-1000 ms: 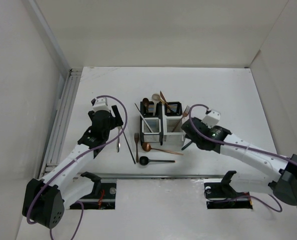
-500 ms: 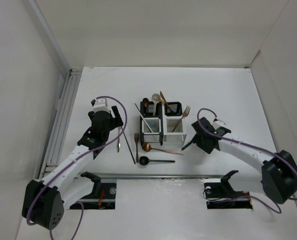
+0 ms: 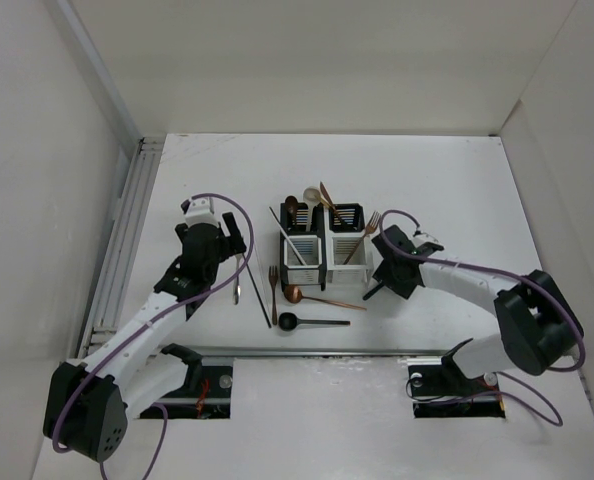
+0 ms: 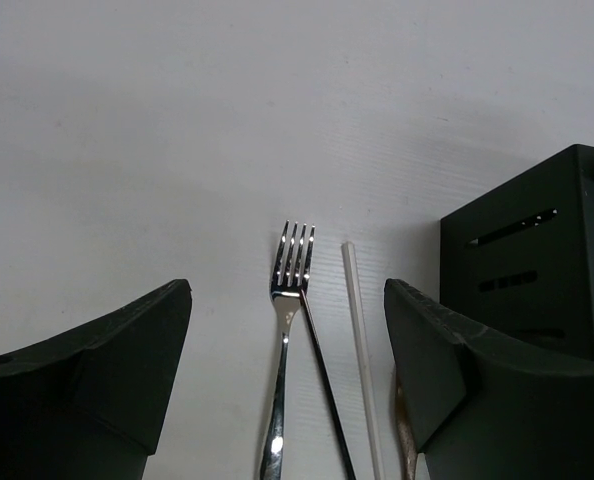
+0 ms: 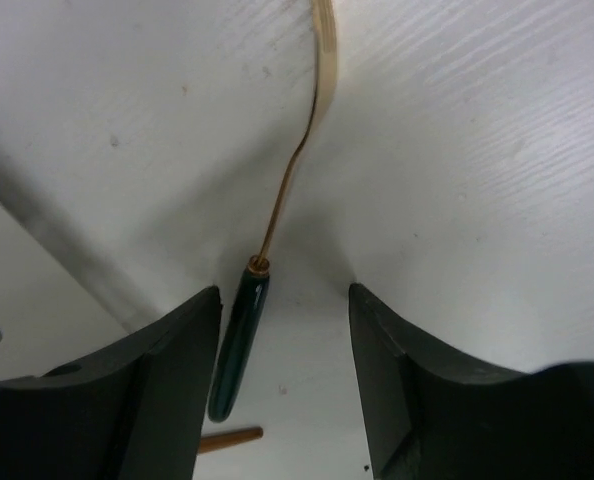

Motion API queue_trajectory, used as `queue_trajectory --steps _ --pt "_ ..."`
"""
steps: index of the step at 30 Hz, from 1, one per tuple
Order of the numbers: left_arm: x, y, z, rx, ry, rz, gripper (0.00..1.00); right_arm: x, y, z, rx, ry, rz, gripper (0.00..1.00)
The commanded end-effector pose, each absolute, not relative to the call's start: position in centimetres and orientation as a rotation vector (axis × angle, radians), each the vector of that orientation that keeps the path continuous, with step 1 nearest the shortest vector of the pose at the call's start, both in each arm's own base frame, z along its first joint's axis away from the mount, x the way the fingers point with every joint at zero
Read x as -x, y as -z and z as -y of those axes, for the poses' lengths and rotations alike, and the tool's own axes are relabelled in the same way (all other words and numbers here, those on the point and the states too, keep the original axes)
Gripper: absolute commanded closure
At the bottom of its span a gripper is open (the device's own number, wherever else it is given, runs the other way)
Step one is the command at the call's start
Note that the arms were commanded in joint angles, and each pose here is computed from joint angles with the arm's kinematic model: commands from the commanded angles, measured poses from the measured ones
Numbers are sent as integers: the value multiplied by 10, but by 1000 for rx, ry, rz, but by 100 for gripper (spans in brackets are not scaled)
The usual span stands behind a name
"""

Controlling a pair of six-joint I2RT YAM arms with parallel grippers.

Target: Sort the eating utensils into containers

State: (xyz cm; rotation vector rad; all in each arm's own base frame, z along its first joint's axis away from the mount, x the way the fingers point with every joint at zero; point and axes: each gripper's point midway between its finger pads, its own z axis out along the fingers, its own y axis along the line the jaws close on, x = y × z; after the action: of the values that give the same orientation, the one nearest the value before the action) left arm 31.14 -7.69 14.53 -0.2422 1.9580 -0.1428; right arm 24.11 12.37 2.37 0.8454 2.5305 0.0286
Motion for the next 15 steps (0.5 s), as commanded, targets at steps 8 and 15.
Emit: queue_trajectory --steps 8,15 --pt "-312 -154 70 283 137 -1903 23 -245 -9 -135 -929 -46 -2589 59" --pt "-312 -154 66 285 114 -1899 23 -229 2 -130 -1042 -91 -2602 99"
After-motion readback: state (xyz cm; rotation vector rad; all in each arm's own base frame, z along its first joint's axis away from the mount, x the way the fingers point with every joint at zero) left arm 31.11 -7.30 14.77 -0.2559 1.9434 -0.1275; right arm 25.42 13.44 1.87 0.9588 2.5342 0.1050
